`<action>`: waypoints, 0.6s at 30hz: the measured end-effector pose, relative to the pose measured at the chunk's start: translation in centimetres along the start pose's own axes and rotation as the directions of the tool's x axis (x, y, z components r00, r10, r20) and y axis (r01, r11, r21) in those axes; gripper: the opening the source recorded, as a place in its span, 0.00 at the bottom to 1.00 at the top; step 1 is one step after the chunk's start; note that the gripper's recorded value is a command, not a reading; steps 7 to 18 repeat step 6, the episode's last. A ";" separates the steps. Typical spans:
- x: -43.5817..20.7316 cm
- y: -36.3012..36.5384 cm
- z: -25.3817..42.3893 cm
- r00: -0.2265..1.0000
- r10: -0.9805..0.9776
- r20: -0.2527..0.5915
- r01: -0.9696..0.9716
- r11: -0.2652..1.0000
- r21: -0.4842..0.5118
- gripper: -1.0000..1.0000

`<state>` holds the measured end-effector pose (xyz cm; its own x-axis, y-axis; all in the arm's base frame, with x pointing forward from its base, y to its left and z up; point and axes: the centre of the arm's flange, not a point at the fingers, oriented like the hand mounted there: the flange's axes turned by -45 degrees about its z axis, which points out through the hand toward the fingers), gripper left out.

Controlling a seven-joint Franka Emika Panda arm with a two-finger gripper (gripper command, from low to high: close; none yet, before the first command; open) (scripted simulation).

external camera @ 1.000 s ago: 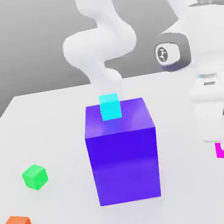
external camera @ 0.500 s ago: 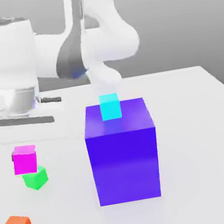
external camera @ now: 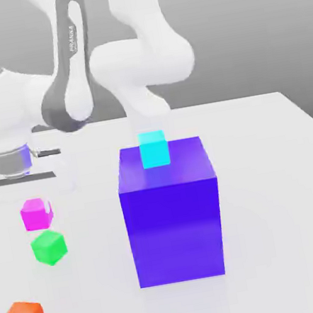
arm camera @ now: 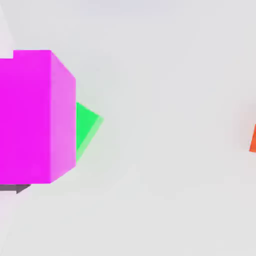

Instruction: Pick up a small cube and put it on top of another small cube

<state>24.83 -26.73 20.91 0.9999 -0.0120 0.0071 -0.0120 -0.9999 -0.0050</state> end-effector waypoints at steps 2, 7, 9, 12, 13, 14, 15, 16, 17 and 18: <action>-0.1 0.0 1.4 1.000 0.000 0.001 0.000 1.000 0.000 0.00; -0.3 -0.1 2.8 1.000 0.004 0.005 -0.004 1.000 -0.002 1.00; -0.3 -0.1 2.8 1.000 0.004 0.005 -0.004 1.000 -0.002 1.00; -0.3 -0.1 2.8 1.000 0.004 0.005 -0.004 1.000 -0.002 1.00; -0.3 -0.1 2.8 1.000 0.004 0.005 -0.004 1.000 -0.002 1.00; -0.3 -0.1 2.8 1.000 0.004 0.005 -0.004 1.000 -0.002 1.00; -0.3 -0.1 2.8 1.000 0.004 0.005 -0.004 1.000 -0.002 1.00; -0.3 -0.1 2.8 1.000 0.004 0.005 -0.004 1.000 -0.002 1.00; -0.3 -0.1 2.8 1.000 0.004 0.005 -0.004 1.000 -0.002 1.00; -0.3 -0.1 2.8 1.000 0.004 0.005 -0.004 1.000 -0.002 1.00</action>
